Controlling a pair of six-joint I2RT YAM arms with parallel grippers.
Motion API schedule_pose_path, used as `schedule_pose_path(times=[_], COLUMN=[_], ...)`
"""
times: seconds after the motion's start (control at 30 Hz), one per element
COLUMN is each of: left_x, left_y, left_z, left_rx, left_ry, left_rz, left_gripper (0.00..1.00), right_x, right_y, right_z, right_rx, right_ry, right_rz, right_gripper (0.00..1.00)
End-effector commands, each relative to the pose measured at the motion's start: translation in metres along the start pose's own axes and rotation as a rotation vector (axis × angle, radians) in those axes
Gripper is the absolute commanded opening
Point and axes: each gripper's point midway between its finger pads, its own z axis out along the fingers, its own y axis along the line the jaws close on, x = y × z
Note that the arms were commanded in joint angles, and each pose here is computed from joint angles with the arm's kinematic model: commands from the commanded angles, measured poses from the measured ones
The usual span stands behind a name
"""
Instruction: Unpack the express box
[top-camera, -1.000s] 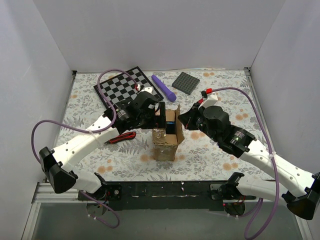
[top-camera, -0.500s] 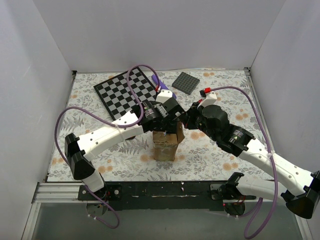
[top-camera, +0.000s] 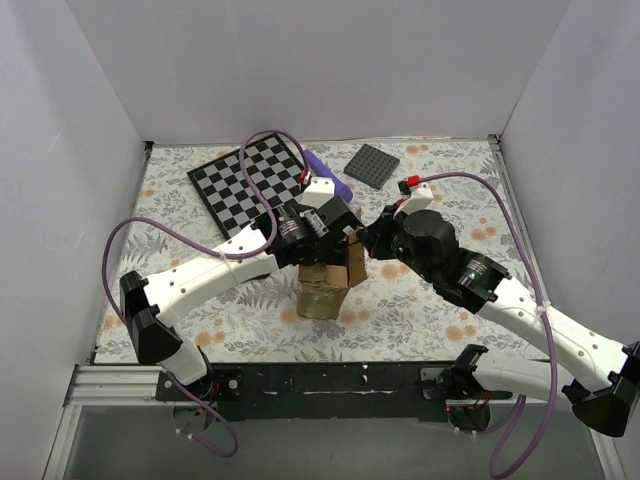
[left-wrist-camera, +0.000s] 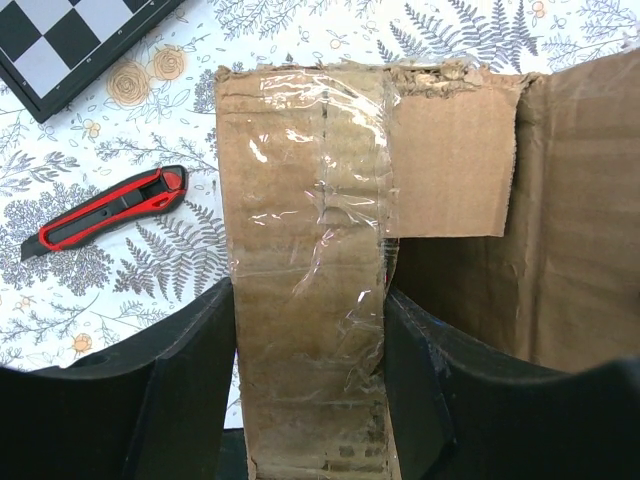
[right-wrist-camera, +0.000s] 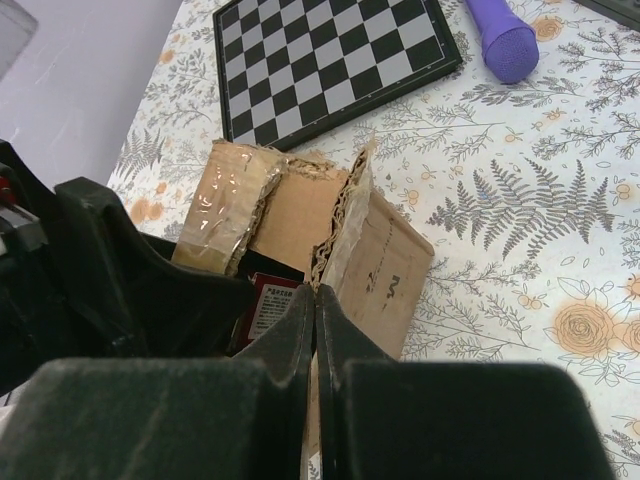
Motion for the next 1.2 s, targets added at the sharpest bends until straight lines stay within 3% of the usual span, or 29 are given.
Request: schedule_pose_path(times=[0.0, 0.43, 0.73, 0.93, 1.17], left_x=[-0.022, -0.041, -0.045, -0.039, -0.046], left_y=[0.019, 0.038, 0.053, 0.038, 0.034], left_z=[-0.023, -0.041, -0.037, -0.037, -0.044], left_rx=[0.000, 0.100, 0.273, 0.370, 0.455], left_ry=[-0.092, -0.185, -0.173, -0.137, -0.175], left_rz=[-0.051, -0.220, -0.375, -0.391, -0.435], left_gripper=[0.23, 0.00, 0.00, 0.00, 0.00], right_x=[-0.030, -0.027, -0.022, -0.020, -0.011], right_y=[0.004, 0.002, 0.001, 0.001, -0.006], right_z=[-0.009, -0.012, -0.014, -0.013, -0.013], right_rx=[0.001, -0.008, -0.018, -0.021, -0.021], right_ry=[-0.101, -0.100, -0.097, -0.093, -0.089], right_rz=[0.004, 0.003, 0.008, 0.008, 0.002], right_gripper=[0.01, 0.01, 0.01, 0.01, 0.01])
